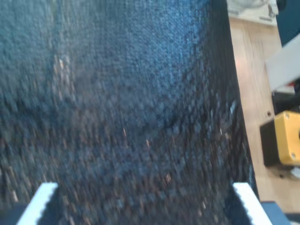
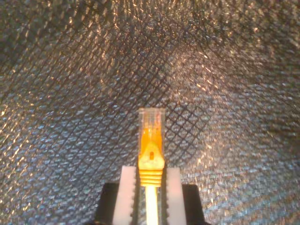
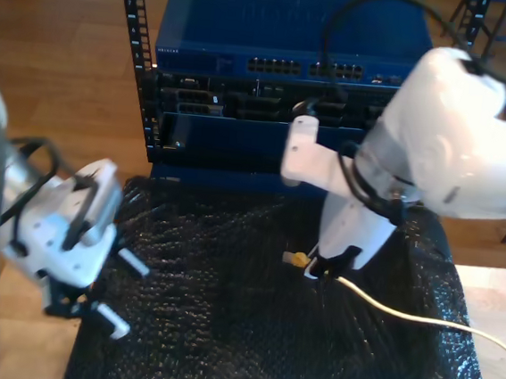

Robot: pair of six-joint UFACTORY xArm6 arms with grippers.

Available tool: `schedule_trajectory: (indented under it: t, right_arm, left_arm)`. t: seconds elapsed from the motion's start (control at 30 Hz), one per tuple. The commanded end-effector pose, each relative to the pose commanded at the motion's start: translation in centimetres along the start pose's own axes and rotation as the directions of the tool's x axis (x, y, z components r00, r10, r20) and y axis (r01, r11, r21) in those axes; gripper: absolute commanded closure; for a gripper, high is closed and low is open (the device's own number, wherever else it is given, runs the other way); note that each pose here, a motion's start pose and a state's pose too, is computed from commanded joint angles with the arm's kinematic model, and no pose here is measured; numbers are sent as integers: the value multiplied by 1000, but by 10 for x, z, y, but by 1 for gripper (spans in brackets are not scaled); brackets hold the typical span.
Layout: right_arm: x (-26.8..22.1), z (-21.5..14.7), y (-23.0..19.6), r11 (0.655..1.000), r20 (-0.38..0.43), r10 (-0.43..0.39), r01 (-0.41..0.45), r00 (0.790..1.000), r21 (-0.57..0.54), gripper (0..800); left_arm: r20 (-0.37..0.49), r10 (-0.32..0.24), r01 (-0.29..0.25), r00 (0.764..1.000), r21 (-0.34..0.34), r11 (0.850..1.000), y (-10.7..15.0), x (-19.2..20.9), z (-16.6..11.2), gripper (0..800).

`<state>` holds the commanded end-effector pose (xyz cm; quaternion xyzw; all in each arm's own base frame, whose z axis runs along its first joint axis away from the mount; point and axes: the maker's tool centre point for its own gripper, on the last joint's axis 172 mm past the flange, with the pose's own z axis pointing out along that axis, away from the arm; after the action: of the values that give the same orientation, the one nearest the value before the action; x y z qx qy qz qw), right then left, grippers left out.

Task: Grab the cable and plug it in

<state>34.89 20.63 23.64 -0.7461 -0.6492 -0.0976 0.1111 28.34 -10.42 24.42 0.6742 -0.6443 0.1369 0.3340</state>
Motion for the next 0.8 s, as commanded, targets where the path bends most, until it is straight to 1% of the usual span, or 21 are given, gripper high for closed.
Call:
schedule_trajectory:
  t: [0.13, 0.2, 0.27, 0.33, 0.43, 0.5, 0.57, 0.67, 0.8]
  right_arm:
    - [-6, -10, -4, 1000, -8, 13, -13, 1000, -6, 796]
    - [-7, -15, -9, 1000, -18, 19, -19, 1000, 6, 796]
    - [-4, -20, -11, 999, -45, 33, -33, 998, 13, 796]
    - [-2, -25, -12, 999, -74, 35, -34, 997, 19, 796]
    - [-1, -32, -14, 999, -115, 43, -40, 992, 33, 796]
    - [-6, -34, -12, 997, -130, 66, -61, 989, 46, 796]
    - [-10, -36, -13, 996, -134, 73, -66, 988, 56, 796]
    - [-13, -38, -12, 996, -138, 78, -70, 987, 60, 796]
    - [-12, -48, -8, 996, -156, 83, -78, 984, 40, 796]
  left_arm:
    - [6, 32, -32, 999, -18, 999, -4, 24, 4, 0]
    - [-4, 35, -35, 999, -24, 999, -8, 36, 6, 0]
    - [-17, 34, -34, 999, -25, 999, -14, 47, 6, 0]
    - [-35, 37, -37, 999, -17, 999, -23, 58, 5, 0]
    - [-55, 26, -26, 998, 3, 1000, -39, 68, 0, 0]
    - [-72, 23, -22, 997, 15, 1000, -48, 76, -5, 0]
    - [-94, 27, -25, 995, 24, 999, -56, 85, -10, 0]
    - [-123, 52, -48, 991, 37, 998, -63, 104, -15, 0]
    - [-117, 93, -92, 989, 14, 996, -57, 123, -5, 0]
